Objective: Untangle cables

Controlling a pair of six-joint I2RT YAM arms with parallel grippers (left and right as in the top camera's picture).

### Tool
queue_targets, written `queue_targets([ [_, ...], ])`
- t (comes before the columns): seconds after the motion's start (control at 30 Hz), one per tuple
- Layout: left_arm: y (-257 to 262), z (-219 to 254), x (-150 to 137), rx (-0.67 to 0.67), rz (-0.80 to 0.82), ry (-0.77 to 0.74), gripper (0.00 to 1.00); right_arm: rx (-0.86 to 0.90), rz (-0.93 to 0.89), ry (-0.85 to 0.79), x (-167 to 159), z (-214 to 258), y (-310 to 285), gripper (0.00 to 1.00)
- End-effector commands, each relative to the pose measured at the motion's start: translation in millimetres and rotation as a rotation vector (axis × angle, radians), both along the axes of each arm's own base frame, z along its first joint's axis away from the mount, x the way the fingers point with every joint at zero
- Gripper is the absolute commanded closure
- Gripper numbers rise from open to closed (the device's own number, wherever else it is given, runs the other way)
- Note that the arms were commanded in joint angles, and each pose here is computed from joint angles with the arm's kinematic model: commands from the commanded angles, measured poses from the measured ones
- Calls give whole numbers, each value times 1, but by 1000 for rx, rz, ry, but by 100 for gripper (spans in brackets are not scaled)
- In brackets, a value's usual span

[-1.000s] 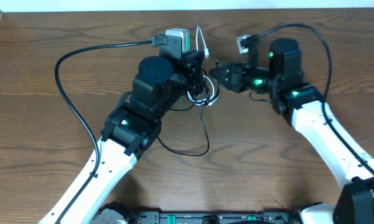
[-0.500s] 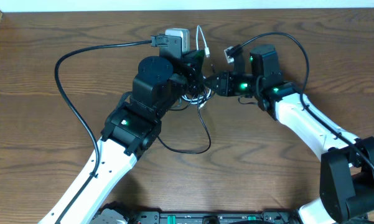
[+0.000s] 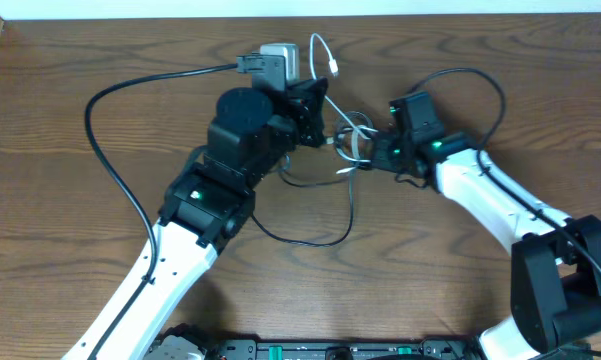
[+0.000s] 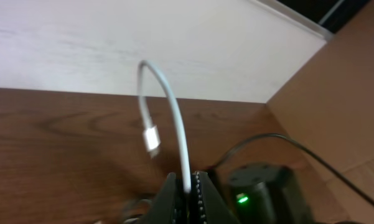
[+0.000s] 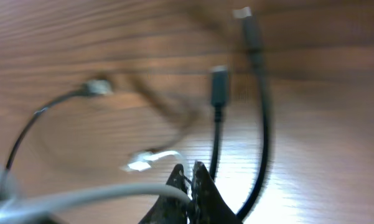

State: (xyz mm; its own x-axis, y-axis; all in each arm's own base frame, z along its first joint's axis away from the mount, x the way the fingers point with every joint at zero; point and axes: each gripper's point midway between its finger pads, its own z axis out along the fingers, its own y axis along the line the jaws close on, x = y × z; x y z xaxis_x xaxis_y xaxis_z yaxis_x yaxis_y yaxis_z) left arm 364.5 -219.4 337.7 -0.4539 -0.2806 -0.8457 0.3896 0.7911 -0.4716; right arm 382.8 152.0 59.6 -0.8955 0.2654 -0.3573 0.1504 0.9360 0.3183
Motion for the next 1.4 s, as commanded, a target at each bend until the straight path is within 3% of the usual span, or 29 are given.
queue_targets([
  [0.0, 31, 20, 7, -22, 73, -42, 93, -146, -170, 32, 8, -11, -73, 99],
  [0.27, 70, -17, 12, 45, 167, 102, 91, -5, 9, 64, 2, -9, -62, 99],
  [0.37, 69, -49, 2, 95, 149, 226, 70, 138, 182, 11, 0, 9, -29, 99],
  [0.4, 68, -65, -2, 115, 131, 286, 57, 206, 233, -36, 1, 27, -17, 99],
  [0.63, 48, -92, -4, 142, 4, 357, 28, 437, 370, -216, -10, 113, 9, 99],
  [0.83, 12, -108, 9, 69, -160, 369, 17, 701, 623, -426, -41, 209, 42, 99],
  [1.07, -26, -135, 18, 18, -383, 360, 10, 713, 611, -415, -47, 214, 42, 99],
  [1.37, -51, -205, 6, 29, -644, 424, 9, 715, 606, -401, -48, 212, 42, 99],
])
